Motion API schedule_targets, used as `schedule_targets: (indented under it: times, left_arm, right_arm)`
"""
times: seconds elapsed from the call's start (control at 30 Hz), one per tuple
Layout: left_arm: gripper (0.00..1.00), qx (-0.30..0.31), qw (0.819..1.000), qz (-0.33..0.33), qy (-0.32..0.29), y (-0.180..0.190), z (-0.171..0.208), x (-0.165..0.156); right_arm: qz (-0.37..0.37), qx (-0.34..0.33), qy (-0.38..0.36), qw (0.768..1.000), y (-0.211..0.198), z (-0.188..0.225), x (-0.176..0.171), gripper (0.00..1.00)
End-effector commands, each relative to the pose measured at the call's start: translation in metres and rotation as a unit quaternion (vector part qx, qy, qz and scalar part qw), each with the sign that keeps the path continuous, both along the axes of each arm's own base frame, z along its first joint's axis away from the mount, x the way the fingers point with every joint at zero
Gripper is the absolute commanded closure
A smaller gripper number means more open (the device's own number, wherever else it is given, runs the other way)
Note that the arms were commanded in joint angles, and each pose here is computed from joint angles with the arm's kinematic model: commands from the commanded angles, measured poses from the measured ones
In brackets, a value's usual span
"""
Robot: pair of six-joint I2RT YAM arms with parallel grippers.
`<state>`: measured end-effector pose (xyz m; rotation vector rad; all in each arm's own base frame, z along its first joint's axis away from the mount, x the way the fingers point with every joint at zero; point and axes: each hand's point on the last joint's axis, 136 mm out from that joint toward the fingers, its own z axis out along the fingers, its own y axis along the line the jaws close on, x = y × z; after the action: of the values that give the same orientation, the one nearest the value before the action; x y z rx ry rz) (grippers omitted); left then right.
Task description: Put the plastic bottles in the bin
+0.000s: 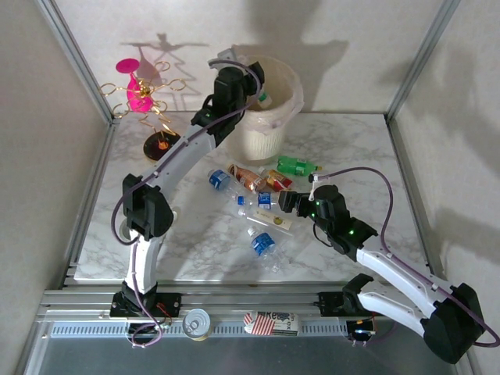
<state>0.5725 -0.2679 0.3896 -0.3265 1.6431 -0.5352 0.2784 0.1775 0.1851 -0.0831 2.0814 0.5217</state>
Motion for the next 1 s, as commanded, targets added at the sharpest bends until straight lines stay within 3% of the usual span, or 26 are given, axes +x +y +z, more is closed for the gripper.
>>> schedule_targets:
  times: [0.0,0.27,0.5,0.73,0.97]
  left_arm:
    - [0.50,0.008,1.000,0.013,-0.008,0.008,0.013,0.002]
    - [0.17,0.003,1.000,0.001,-0.016,0.007,0.025,-0.003]
    - [0.01,-0.019,0.999,-0.030,-0.039,0.008,0.065,-0.027]
    - [0.00,-0.044,0.993,-0.086,-0.072,0.008,0.100,-0.076]
    - [0.00,-0.061,0.987,-0.112,-0.095,0.030,0.103,-0.139]
  right_arm:
    - [0.010,0.003,0.001,1.000,0.002,-0.002,-0.004,0.01]
    - [0.016,0.008,0.002,1.000,0.006,-0.003,-0.003,0.01]
    - [0.013,0.006,0.009,1.000,0.007,-0.008,-0.001,0.01]
    - [-0.020,-0.011,0.018,1.000,0.000,-0.018,0.008,0.01]
    - [-0.028,-0.070,0.022,0.997,-0.009,-0.029,0.021,0.01]
